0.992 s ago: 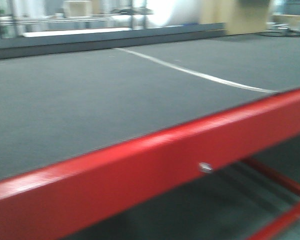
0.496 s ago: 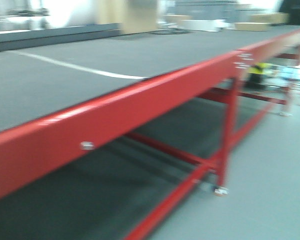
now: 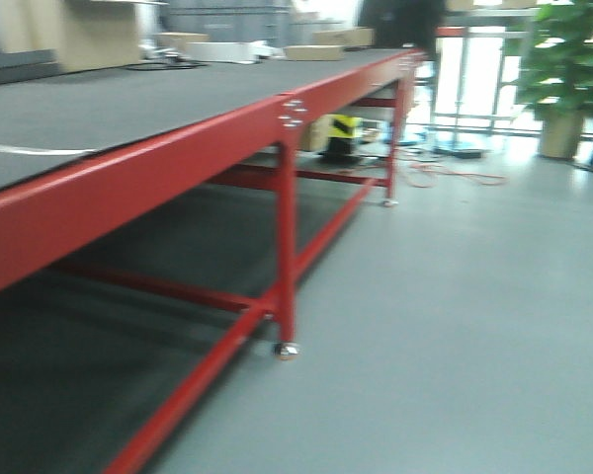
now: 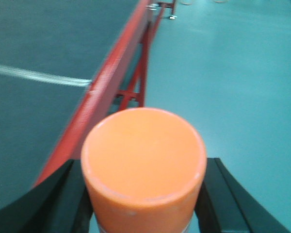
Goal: Place cylindrical capacitor in blue bin on shelf
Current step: 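Drive the base past the red table to the shelf of blue bins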
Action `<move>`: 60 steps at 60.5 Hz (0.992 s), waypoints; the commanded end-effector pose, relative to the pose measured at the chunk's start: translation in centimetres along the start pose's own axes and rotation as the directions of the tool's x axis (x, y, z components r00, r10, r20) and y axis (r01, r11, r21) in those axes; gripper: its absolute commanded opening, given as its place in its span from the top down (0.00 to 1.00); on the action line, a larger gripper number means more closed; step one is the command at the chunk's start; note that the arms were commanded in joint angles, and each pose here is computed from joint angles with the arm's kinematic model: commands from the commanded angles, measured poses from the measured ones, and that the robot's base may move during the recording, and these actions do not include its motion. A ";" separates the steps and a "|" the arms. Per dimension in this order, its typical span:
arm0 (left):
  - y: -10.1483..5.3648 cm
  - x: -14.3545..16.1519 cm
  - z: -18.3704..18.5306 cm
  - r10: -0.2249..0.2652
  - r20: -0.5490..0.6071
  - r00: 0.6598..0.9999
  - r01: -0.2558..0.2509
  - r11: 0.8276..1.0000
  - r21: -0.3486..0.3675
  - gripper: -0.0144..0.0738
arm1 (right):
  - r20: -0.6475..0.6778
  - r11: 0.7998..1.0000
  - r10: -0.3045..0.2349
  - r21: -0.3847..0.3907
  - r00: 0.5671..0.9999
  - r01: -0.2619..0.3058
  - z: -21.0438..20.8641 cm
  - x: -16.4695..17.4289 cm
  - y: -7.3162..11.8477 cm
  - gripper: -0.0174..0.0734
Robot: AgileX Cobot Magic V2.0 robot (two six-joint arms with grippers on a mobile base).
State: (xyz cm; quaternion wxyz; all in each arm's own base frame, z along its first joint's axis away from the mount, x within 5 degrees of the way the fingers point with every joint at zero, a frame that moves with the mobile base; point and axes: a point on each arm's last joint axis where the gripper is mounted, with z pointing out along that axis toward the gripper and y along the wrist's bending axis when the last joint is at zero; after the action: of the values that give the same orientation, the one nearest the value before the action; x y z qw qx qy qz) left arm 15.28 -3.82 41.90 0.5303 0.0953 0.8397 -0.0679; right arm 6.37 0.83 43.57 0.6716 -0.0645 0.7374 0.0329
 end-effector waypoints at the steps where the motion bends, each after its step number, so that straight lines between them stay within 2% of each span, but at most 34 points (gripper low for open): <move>1: -0.1 -0.4 -0.4 -0.003 0.031 1.000 0.003 1.000 0.010 0.96 | 0.034 1.000 -0.015 0.007 0.999 0.015 -0.2 -0.3 -0.1 0.92; 60: -0.1 -0.4 -0.4 -0.003 0.031 1.000 0.003 1.000 0.010 0.96 | 0.034 1.000 -0.015 0.007 0.999 0.015 -0.2 -0.3 -0.1 0.92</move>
State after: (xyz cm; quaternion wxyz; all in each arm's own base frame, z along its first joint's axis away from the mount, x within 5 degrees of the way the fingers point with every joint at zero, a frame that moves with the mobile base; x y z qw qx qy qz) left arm 15.28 -3.82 41.90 0.5303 0.0953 0.8397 -0.0679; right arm 6.23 0.81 43.60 0.6732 -0.0643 0.7359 0.0330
